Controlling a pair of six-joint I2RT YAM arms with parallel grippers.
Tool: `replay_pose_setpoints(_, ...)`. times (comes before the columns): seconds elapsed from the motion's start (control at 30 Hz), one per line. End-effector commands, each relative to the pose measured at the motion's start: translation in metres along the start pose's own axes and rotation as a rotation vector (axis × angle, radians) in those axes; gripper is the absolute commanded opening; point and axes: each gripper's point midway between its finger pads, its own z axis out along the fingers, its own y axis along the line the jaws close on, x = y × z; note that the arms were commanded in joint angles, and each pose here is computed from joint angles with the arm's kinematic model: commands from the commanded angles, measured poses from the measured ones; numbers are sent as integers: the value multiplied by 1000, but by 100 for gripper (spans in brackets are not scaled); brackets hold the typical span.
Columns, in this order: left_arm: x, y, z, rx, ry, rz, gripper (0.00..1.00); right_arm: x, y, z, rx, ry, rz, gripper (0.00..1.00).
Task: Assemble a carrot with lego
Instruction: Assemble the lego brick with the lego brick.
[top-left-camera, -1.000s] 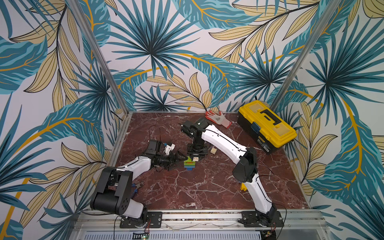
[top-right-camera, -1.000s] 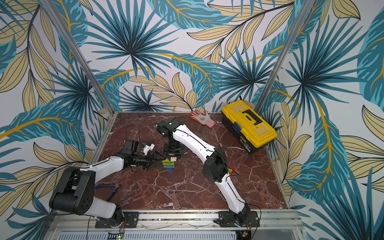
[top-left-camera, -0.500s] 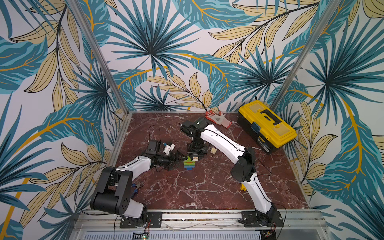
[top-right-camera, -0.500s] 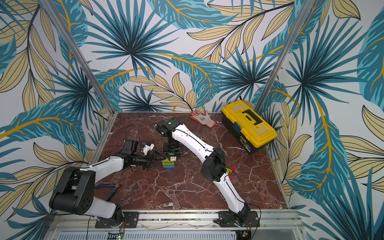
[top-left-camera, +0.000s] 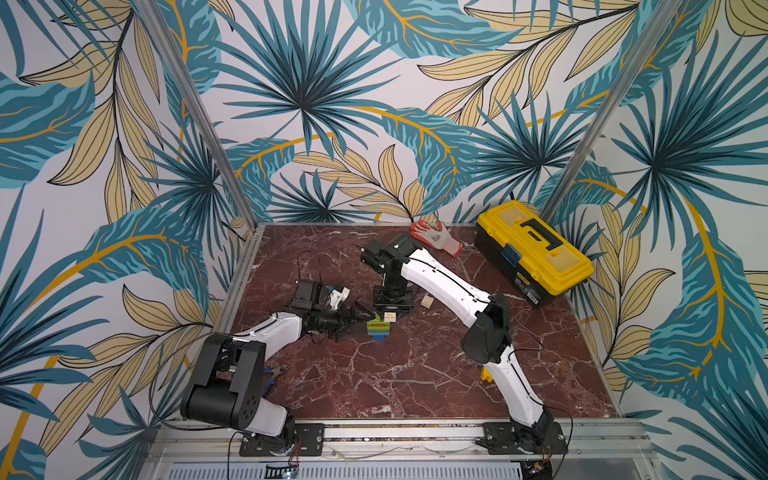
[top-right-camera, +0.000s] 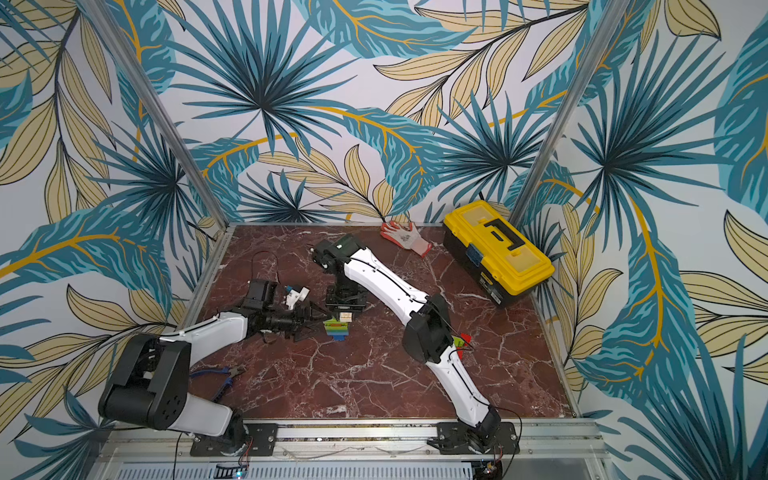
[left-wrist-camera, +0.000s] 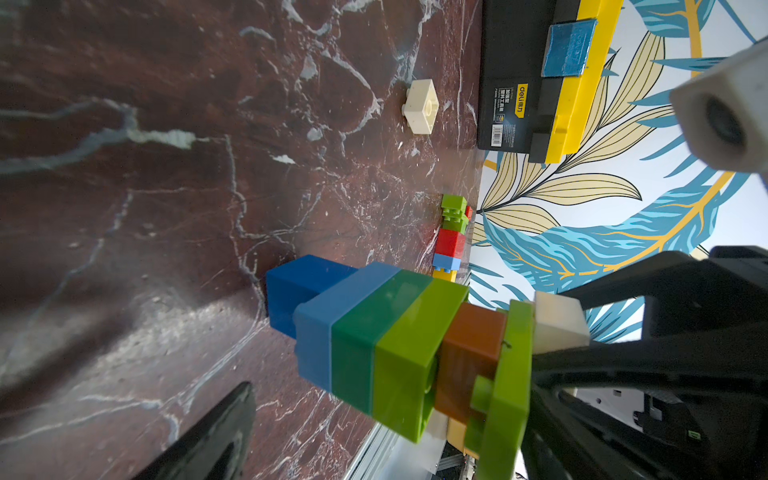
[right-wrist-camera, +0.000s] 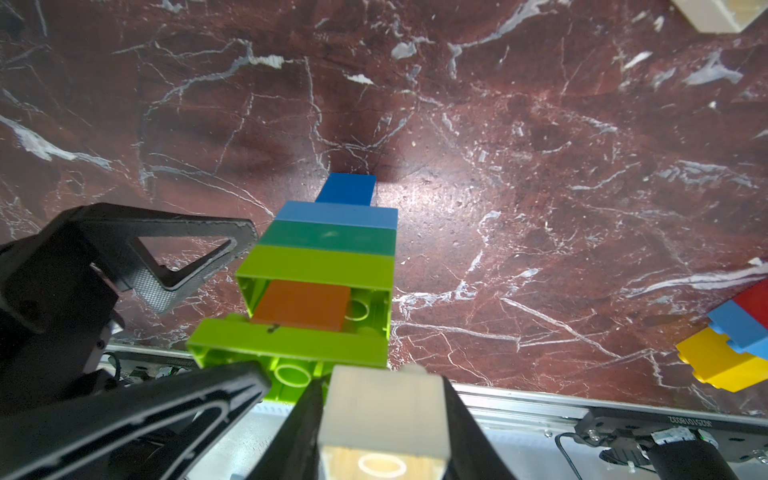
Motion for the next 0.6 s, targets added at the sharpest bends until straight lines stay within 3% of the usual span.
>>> replay_pose_setpoints(0.0,5,39,3,-148,-15,-90,96,-2,-15,28,110,23,9,45)
replay_pose_setpoints(0.57,5,39,3,-149,-13,-90,96,-18,-12,-5,-27,-51,8,59)
